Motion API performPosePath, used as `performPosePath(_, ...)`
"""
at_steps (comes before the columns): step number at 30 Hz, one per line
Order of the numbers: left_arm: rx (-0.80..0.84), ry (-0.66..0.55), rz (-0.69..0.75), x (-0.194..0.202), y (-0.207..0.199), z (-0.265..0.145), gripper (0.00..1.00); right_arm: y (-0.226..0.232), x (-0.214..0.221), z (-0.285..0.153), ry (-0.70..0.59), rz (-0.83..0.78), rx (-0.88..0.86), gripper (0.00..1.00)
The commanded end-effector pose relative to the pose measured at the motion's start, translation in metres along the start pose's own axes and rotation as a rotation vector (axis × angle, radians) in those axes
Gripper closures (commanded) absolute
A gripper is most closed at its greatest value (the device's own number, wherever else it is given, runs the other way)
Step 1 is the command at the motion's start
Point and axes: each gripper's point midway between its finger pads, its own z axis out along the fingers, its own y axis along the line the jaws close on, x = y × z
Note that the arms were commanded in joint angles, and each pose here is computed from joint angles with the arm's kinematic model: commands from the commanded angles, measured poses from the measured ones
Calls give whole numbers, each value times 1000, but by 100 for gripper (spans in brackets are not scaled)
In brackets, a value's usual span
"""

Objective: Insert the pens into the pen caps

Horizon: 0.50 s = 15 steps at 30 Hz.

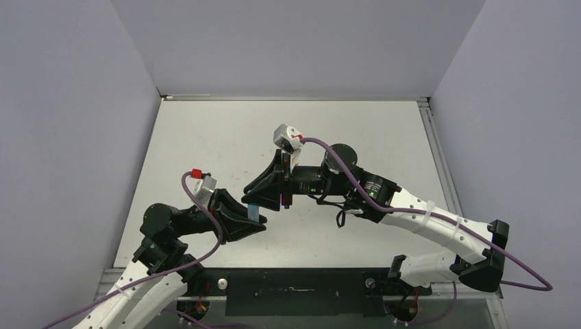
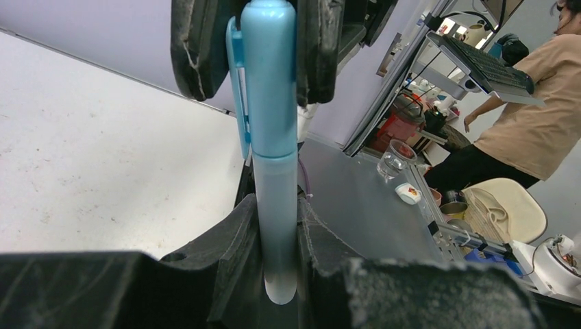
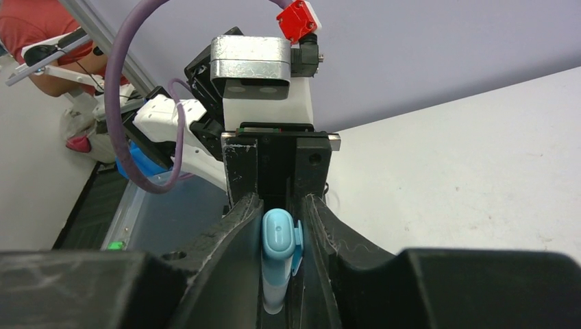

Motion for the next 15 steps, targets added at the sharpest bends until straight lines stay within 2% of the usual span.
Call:
performPosePath(1, 15, -62, 40, -21, -8, 3, 100, 19, -18, 2, -41, -48, -50, 91)
performPosePath(2, 14, -68, 40, -23, -8, 3, 100, 17, -11, 1, -16, -37, -42, 94)
performPosePath(15, 16, -116, 92, -48, -18, 6, 100, 12, 36, 2, 95, -34, -23, 95)
